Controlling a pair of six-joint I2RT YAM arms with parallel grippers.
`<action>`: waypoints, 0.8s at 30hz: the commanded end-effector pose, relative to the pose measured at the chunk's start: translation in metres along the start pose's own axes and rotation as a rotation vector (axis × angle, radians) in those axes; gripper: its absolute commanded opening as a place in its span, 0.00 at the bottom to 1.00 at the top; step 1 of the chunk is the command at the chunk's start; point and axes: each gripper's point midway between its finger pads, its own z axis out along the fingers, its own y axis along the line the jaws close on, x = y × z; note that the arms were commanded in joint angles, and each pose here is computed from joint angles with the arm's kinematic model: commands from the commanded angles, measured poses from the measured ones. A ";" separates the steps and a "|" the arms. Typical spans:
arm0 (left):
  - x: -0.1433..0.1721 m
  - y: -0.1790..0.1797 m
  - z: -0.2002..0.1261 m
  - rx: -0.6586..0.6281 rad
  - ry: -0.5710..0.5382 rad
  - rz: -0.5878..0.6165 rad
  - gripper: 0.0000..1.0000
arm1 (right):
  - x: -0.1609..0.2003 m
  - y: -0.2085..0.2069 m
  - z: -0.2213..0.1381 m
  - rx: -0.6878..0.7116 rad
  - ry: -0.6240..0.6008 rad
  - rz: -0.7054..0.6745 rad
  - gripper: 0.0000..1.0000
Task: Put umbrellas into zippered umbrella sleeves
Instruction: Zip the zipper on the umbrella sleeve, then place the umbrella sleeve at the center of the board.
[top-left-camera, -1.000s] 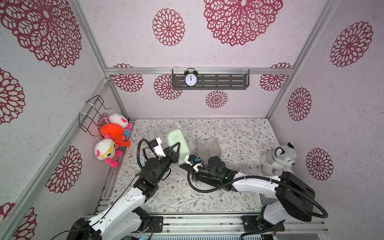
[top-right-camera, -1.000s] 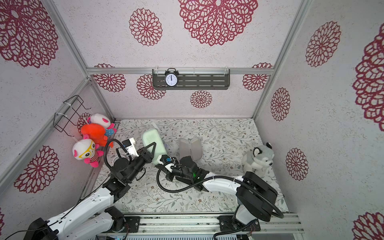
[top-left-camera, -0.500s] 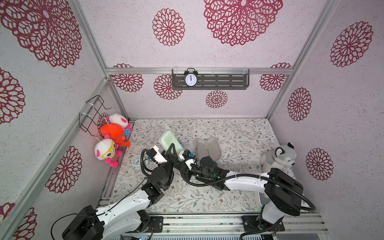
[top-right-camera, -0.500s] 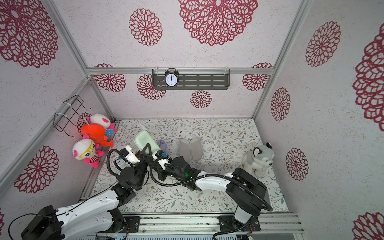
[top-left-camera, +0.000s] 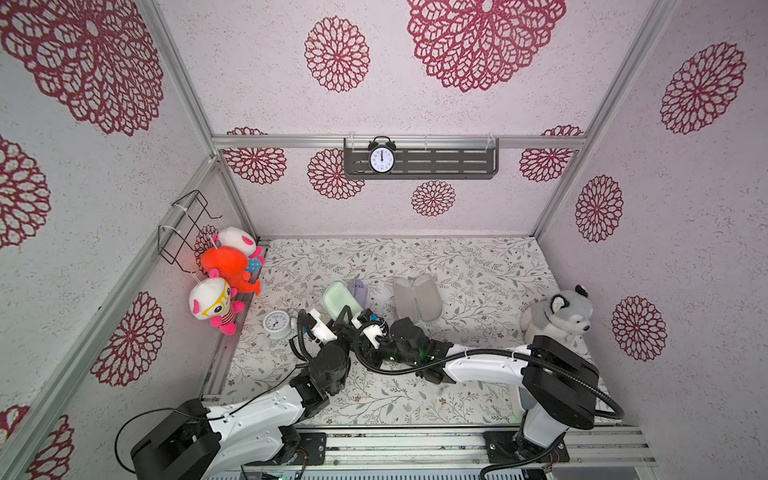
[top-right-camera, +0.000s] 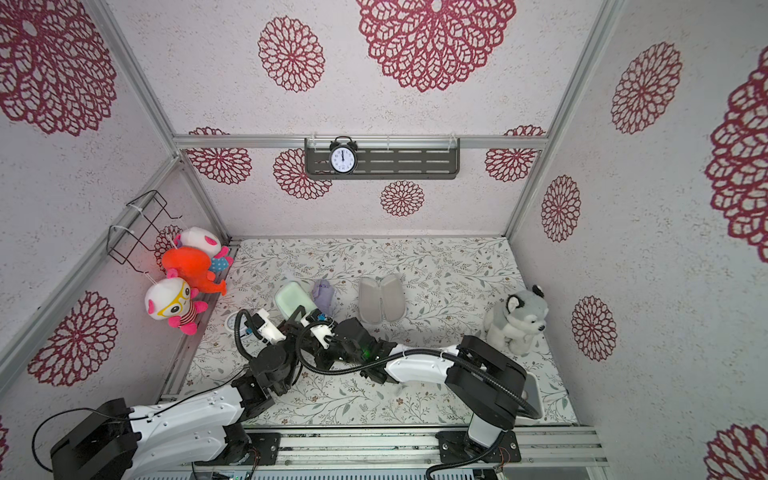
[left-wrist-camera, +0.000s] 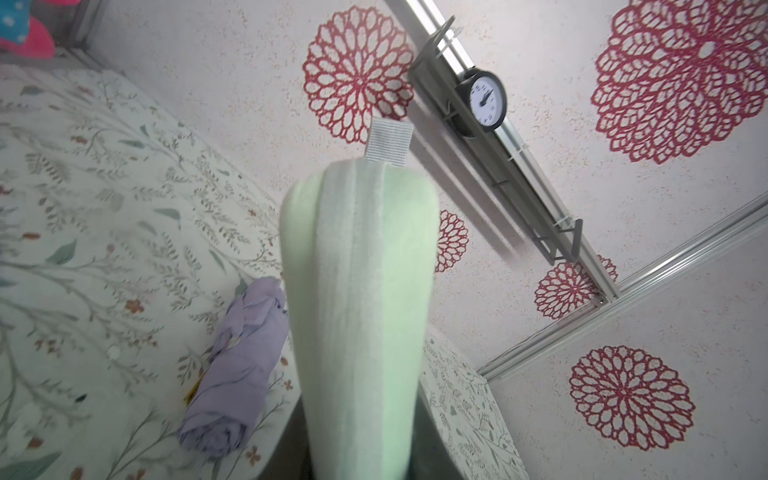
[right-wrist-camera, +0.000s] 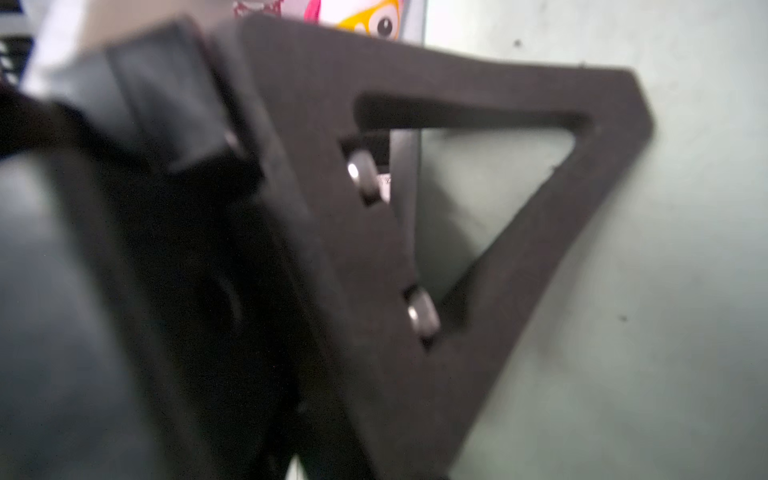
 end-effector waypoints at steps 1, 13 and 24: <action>0.051 0.018 -0.018 -0.006 0.198 -0.026 0.00 | -0.038 -0.039 0.005 0.137 -0.163 0.051 0.00; 0.082 0.080 -0.037 -0.138 0.289 -0.059 0.13 | 0.018 -0.046 0.046 0.128 -0.024 0.171 0.00; 0.099 0.099 -0.049 -0.211 0.417 -0.015 0.81 | 0.043 -0.059 0.051 0.173 0.019 0.201 0.00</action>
